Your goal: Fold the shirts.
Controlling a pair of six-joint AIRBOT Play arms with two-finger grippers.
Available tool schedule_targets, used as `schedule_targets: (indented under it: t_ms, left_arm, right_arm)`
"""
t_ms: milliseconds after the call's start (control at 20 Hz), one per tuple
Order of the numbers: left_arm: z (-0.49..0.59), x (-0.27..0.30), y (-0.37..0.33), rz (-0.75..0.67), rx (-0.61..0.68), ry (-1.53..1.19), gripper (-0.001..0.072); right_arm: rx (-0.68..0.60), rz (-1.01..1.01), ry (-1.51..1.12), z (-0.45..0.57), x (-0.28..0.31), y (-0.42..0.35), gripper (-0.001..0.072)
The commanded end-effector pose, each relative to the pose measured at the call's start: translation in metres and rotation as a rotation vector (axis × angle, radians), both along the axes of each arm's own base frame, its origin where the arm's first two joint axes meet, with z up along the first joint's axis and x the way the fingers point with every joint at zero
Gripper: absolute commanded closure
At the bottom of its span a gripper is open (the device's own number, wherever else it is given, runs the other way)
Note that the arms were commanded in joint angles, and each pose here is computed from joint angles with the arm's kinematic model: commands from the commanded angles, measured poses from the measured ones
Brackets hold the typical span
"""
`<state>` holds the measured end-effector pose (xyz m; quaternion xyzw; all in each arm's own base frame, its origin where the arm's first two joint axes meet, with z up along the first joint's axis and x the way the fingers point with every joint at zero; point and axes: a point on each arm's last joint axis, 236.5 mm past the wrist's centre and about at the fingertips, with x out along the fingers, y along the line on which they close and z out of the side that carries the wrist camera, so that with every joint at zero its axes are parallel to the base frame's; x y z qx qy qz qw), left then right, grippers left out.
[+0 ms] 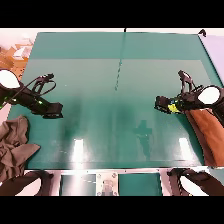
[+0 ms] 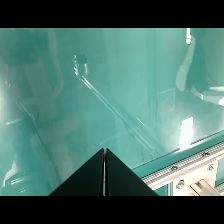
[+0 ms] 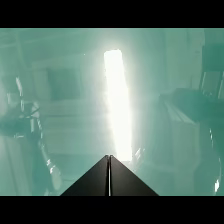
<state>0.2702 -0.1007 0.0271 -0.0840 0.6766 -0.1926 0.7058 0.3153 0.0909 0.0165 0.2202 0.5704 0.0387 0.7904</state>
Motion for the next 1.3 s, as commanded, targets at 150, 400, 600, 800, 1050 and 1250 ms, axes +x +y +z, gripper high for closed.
schedule_targets:
  t_ms: [150, 400, 600, 800, 1050, 1250]
  left_arm:
    - [-0.003, 0.005, 0.008, 0.006, 0.036, -0.022, 0.0688]
    - [-0.017, -0.013, 0.133, 0.106, 0.575, 0.064, 0.0687]
    - [-0.05, -0.016, 0.176, 0.243, 0.72, 0.046, 0.0005]
    - [-0.111, -0.047, 0.193, 0.258, 0.703, 0.088, -0.0013]
    - [-0.132, -0.105, 0.247, 0.304, 0.8, 0.22, 0.0004]
    - [-0.132, -0.116, 0.265, 0.378, 0.792, 0.238, 0.0686]
  right_arm:
    - [0.0, 0.001, 0.0, 0.0, 0.0, 0.0, 0.0697]
    - [0.0, 0.001, 0.0, 0.0, 0.0, 0.0, 0.0697]
    - [0.0, 0.001, 0.0, 0.0, 0.0, 0.0, 0.0698]
    - [0.0, 0.001, 0.0, 0.0, 0.0, 0.0, 0.0697]
    - [0.0, 0.001, 0.0, 0.0, 0.0, 0.0, 0.0697]
    - [0.0, 0.001, 0.0, 0.0, 0.0, 0.0, 0.0697]
